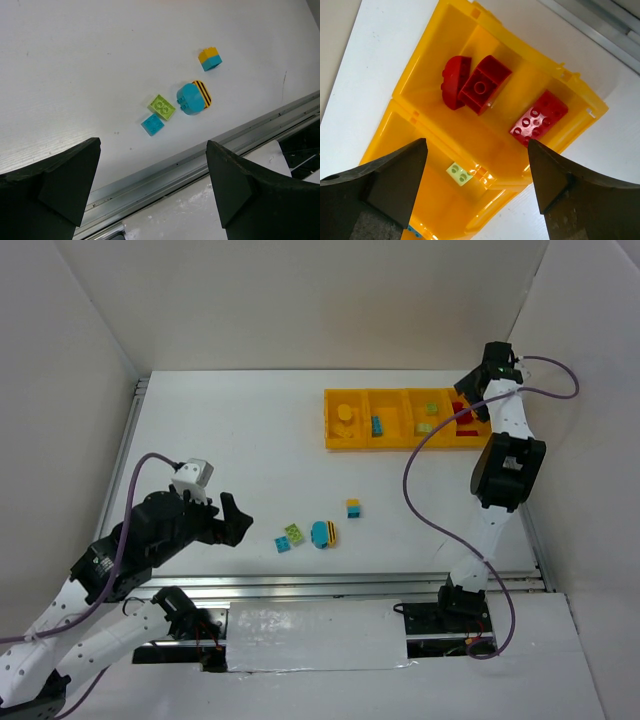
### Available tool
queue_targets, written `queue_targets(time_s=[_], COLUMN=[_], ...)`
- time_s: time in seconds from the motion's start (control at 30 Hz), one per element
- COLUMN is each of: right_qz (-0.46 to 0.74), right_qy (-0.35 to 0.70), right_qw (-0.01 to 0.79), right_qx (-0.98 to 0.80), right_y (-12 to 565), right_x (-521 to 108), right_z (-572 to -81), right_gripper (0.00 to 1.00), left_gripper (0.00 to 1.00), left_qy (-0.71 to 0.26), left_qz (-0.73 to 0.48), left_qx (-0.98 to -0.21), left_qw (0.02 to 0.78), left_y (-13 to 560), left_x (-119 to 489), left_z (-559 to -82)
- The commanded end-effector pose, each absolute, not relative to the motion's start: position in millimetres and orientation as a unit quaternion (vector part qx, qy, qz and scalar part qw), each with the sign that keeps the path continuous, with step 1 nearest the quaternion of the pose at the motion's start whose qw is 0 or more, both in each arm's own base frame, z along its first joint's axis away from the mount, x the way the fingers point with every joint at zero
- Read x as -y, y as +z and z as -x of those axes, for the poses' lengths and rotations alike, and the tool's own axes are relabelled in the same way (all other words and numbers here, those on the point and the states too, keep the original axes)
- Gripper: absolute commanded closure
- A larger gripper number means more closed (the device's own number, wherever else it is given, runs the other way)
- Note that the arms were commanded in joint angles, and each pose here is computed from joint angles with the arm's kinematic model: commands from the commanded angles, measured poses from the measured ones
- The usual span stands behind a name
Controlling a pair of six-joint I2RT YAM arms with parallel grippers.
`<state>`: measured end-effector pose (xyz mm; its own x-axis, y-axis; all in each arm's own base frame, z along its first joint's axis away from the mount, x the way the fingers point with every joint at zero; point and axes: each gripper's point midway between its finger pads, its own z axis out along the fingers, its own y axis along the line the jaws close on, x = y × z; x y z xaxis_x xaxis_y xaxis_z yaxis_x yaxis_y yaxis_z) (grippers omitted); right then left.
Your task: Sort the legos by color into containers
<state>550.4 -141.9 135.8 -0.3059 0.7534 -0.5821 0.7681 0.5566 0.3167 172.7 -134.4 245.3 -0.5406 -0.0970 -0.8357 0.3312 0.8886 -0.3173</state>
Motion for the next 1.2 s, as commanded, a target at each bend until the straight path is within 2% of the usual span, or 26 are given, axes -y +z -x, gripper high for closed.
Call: queue_targets(time_s=[0.0,0.17,0.23,0.27,0.3,0.33,0.37,0.4,0.47,0.5,0.63,0.73,0.93,1.17], right_qz=[-0.475,-0.428,-0.364,-0.339,-0.279,-0.255,-0.235,-0.191,-0.157,-0.142,-0.077,-0.06,-0.04,-0.029], right_qy=[0.003,0.04,0.055,0.049,0.049,0.057,0.044,0.053,0.075,0.081,0.126,0.137,0.086,0.053], right_qw=[0.372,0.404,0.434,0.447,0.437,0.466,0.473,0.456,0.456,0.431,0.4,0.387,0.347,0.351], right_qx=[-0.798,-0.808,-0.823,-0.827,-0.854,-0.845,-0.848,-0.867,-0.873,-0.888,-0.905,-0.91,-0.933,-0.935], right_y=[163,213,246,255,239,267,264,238,237,209,174,152,105,81], right_x=[141,96,43,26,-23,-42,-56,-96,-125,-139,-197,-214,-216,-213], right_z=[-549,-535,-514,-503,-486,-465,-451,-429,-397,-378,-318,-294,-275,-280], right_gripper=[0.11,0.1,0.09,0.03,0.0,0.0,0.0,0.0,0.0,0.01,0.07,0.15,0.29,0.33], left_gripper=[0.01,0.01,0.01,0.01,0.01,0.0,0.0,0.0,0.0,0.0,0.0,0.01,0.01,0.0], left_qy=[-0.237,-0.233,-0.213,-0.205,-0.194,-0.186,-0.182,-0.181,-0.182,-0.183,-0.187,-0.194,-0.212,-0.22], left_qz=[-0.075,-0.053,-0.021,-0.009,0.015,0.023,0.029,0.034,0.034,0.035,0.029,0.025,0.017,0.005], left_qx=[-0.835,-0.829,-0.832,-0.833,-0.832,-0.834,-0.834,-0.832,-0.832,-0.831,-0.833,-0.83,-0.823,-0.823], left_qw=[0.491,0.505,0.512,0.514,0.52,0.519,0.521,0.523,0.523,0.525,0.521,0.522,0.526,0.524], left_y=[255,259,259,259,259,258,258,259,259,260,259,261,264,264], left_x=[139,130,118,113,106,101,99,97,97,97,100,102,105,110], left_z=[-176,-176,-179,-180,-183,-182,-183,-183,-183,-183,-183,-182,-177,-176])
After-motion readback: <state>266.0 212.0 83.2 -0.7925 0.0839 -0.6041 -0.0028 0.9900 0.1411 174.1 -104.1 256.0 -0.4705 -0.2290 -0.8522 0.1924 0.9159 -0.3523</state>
